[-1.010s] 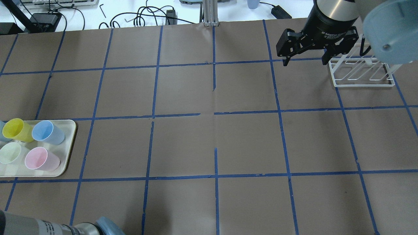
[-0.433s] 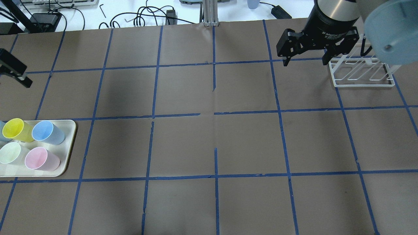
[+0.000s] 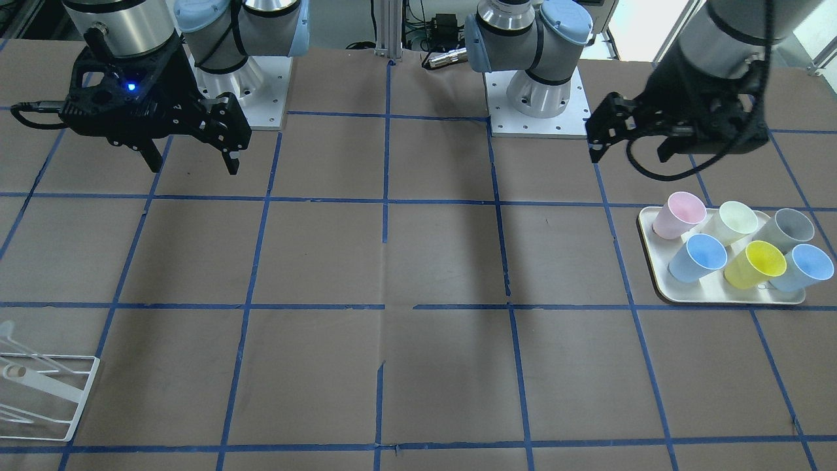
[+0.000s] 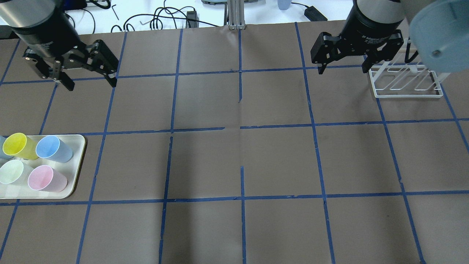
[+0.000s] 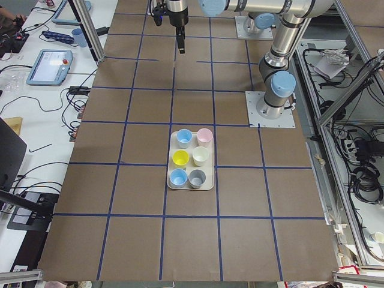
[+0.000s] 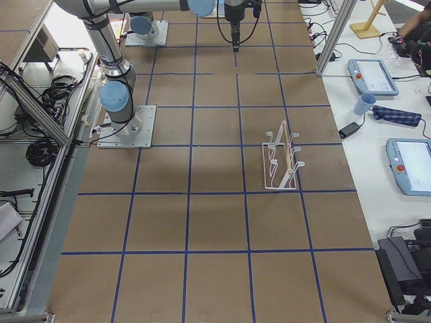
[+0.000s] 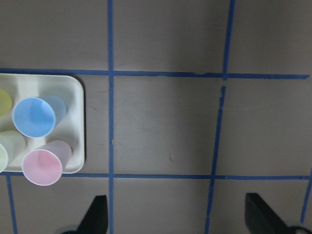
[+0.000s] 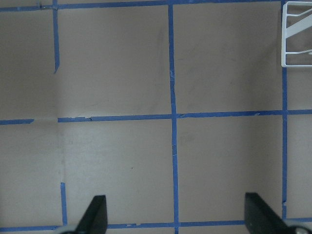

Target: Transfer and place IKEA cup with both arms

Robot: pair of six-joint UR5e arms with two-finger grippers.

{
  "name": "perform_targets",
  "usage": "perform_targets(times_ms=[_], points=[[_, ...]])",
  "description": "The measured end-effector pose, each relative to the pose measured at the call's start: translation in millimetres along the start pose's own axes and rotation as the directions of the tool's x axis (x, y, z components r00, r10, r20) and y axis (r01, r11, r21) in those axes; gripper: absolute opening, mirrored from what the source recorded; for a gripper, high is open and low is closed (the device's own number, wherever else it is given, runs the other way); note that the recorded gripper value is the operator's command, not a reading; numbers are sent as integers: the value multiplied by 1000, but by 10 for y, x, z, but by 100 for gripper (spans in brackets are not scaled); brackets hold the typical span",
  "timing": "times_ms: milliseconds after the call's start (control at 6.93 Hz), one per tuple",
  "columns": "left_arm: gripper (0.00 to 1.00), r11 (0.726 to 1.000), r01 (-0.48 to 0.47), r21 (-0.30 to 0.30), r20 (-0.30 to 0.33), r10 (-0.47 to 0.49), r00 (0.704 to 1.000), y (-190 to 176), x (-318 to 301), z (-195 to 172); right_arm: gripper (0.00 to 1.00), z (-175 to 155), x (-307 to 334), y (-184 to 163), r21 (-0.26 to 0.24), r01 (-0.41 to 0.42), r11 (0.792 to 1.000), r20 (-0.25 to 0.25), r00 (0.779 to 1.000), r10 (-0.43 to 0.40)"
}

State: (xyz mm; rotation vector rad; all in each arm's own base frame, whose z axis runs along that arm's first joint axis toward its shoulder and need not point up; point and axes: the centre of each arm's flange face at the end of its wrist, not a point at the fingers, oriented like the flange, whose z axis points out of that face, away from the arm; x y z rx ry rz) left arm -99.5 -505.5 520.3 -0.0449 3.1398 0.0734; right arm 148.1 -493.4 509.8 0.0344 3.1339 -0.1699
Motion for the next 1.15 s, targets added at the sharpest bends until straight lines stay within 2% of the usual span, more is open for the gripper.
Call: perform_targets(times_ms=[144, 577, 1154], points=[[100, 999, -17, 48, 1, 17, 1000, -31, 202, -6, 100, 0, 2, 0, 0, -1, 1000, 0, 1000, 1], [100, 993, -43, 106, -5, 43, 999, -55, 315, -33, 100, -8, 8, -5, 1, -1, 1000, 0, 1000, 1], [100, 994, -39, 103, -9, 40, 999, -4, 284, -52, 100, -16, 9, -6, 1, -1, 1000, 1, 1000, 1]])
